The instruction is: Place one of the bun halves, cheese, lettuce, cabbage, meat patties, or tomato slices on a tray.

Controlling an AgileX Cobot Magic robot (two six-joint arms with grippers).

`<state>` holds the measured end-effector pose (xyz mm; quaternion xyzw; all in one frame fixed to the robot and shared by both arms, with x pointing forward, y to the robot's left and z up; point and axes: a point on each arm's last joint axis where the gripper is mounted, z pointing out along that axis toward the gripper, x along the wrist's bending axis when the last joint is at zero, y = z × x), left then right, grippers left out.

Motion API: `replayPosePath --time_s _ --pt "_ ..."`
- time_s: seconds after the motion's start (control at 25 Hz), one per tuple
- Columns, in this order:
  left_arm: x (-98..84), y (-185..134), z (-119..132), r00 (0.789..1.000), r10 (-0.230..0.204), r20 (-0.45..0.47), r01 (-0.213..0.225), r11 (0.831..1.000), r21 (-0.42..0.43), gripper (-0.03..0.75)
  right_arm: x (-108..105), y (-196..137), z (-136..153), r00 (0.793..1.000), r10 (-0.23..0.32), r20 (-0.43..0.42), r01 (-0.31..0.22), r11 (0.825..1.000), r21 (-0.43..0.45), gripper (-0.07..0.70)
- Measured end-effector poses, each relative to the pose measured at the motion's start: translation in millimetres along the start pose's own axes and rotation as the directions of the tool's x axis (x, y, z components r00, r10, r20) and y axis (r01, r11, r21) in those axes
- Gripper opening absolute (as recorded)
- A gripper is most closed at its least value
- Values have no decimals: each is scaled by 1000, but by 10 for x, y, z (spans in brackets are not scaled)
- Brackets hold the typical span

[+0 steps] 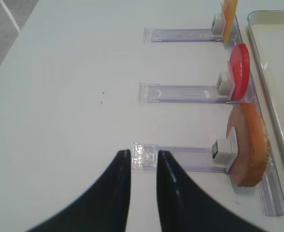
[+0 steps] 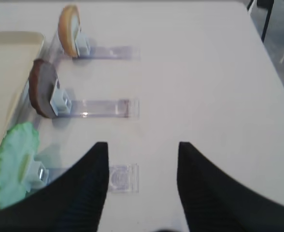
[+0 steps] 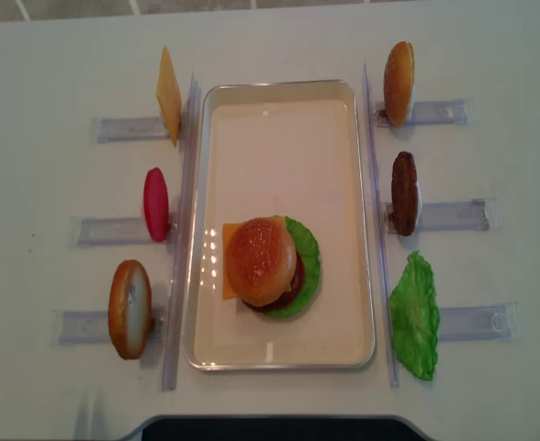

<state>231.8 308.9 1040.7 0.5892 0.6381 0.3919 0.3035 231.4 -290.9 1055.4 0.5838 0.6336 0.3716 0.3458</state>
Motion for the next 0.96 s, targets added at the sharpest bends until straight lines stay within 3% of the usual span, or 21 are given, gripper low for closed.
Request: replayPosePath --time_s 0.96 --pt "0 0 0 1000 0 0 0 1000 0 140 5 -90 30 1000 1 -5 -1 999 33 347"
